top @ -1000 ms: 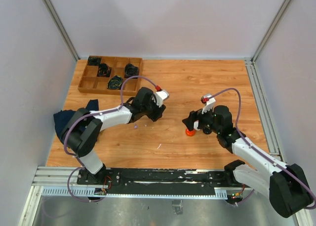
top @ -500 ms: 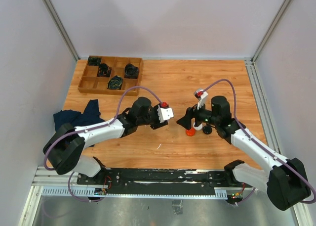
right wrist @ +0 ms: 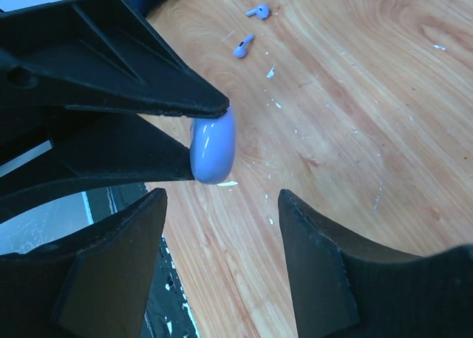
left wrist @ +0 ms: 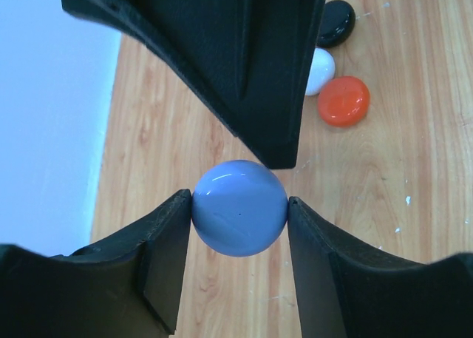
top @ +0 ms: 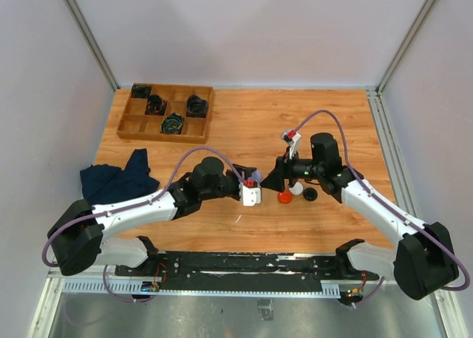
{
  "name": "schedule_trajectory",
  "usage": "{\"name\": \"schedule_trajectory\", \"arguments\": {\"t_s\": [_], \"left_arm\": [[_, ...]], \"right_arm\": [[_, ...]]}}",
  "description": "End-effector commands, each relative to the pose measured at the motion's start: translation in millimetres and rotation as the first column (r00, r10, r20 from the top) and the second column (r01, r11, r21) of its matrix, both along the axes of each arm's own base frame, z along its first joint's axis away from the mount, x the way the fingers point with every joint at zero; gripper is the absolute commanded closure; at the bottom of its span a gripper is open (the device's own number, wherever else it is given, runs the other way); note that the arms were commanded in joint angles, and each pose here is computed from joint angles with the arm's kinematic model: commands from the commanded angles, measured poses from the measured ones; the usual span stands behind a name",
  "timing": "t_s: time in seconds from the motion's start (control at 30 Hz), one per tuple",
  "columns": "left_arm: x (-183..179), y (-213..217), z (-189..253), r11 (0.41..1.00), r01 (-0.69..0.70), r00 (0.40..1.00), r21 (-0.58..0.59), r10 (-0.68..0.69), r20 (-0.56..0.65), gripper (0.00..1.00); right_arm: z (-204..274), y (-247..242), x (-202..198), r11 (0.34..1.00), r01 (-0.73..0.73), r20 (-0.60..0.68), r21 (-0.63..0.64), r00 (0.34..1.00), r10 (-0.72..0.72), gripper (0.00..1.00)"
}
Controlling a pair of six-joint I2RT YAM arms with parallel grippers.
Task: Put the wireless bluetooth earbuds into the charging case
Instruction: Pick up the charging case at the center of the board.
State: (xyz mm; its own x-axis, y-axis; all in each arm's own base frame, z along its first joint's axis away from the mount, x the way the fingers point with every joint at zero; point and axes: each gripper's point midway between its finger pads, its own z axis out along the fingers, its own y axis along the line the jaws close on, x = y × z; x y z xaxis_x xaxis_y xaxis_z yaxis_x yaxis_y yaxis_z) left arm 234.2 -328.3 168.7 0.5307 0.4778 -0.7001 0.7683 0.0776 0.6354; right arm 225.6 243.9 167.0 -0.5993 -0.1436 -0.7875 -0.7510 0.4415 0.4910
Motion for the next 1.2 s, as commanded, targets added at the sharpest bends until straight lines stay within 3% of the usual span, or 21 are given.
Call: {"name": "schedule_trajectory", "arguments": {"t_s": [0.0,0.83,1.0,1.17], "left_arm": [[-4.6,-5.7,19.6,0.999,0.044,0.99,-0.009,-0.043,0.136,0.45],[-20.7,-17.5,21.3,0.992,0.105,0.975,0.066,-0.116,0.192,0.42],[-21.7,-16.7,22.8,0.992,0.105,0.973,0.069,-0.117,0.199,0.41],[-23.5,-15.4,23.4,0.993,0.103,0.974,0.064,-0.114,0.196,0.38]], "right_arm": [[16.0,9.8,-7.7,0.995,-0.085,0.003,0.045,0.996,0.085,0.38],[11.5,32.7,-24.0,0.965,-0.26,-0.017,0.039,0.965,0.261,0.63],[8.1,32.3,-25.3,0.962,-0.272,-0.016,0.03,0.962,0.273,0.73],[4.8,31.6,-24.6,0.96,-0.28,-0.006,0.017,0.96,0.28,0.94]]}}
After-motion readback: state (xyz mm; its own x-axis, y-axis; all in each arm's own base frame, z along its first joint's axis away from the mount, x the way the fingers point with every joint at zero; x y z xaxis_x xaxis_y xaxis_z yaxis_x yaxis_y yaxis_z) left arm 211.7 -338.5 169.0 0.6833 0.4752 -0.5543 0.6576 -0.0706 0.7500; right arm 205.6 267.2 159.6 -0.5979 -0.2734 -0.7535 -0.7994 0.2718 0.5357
